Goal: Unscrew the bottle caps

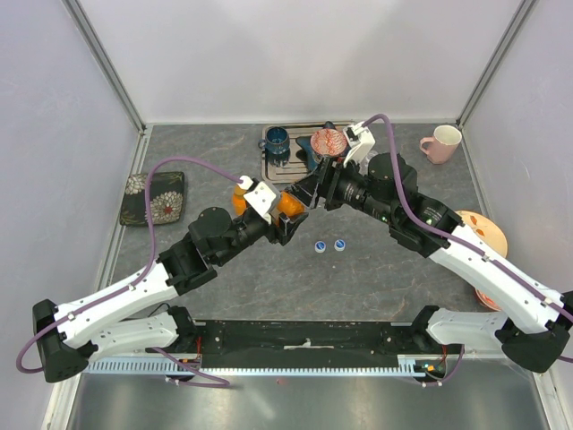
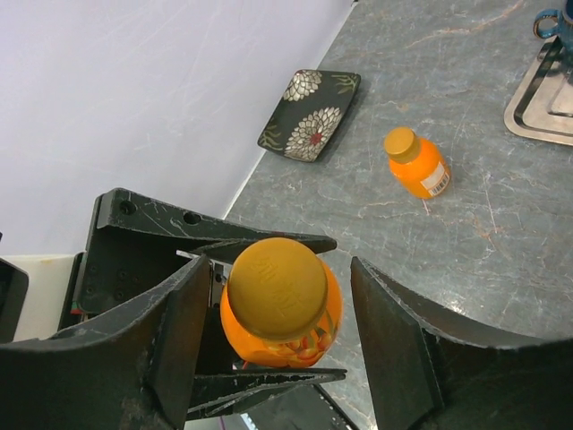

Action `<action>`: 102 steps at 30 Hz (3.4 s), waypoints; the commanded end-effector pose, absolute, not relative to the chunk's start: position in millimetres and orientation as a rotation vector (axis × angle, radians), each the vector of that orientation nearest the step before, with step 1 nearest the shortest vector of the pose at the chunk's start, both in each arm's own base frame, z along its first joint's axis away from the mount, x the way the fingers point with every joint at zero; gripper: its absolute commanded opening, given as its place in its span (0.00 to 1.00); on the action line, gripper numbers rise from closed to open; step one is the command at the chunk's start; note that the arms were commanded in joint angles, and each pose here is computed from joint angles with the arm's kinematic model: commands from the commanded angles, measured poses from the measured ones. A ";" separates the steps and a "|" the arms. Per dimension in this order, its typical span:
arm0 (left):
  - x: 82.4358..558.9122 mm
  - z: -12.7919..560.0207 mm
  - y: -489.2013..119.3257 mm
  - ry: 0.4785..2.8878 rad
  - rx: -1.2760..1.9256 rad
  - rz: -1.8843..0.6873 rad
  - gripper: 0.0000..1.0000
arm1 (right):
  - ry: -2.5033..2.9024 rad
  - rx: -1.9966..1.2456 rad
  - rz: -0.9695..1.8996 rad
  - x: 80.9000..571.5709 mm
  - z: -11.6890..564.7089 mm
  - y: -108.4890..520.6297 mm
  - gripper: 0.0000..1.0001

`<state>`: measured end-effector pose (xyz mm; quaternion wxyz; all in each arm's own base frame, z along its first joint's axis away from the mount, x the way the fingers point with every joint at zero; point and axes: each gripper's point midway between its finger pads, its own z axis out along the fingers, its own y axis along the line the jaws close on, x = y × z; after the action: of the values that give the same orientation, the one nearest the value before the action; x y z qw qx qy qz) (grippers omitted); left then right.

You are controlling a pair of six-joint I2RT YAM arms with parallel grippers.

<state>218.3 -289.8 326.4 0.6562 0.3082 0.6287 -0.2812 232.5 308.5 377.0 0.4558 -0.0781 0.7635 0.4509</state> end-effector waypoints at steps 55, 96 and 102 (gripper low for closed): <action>117.8 401.2 -296.2 1.135 1.052 -1.499 0.34 | 1.621 -0.682 1.279 176.3 410.1 324.4 0.00; 93.4 368.1 -295.4 1.174 1.307 -1.724 0.04 | 1.256 -1.237 1.449 93.4 415.0 315.6 0.07; 95.4 365.5 -295.0 1.186 1.294 -1.692 0.03 | 1.320 -1.119 1.385 114.0 421.8 318.7 0.38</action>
<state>84.3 -292.9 347.3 0.2824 0.5003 0.4654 -0.6733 109.5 318.8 411.9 0.4367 -0.4764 0.5148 0.5633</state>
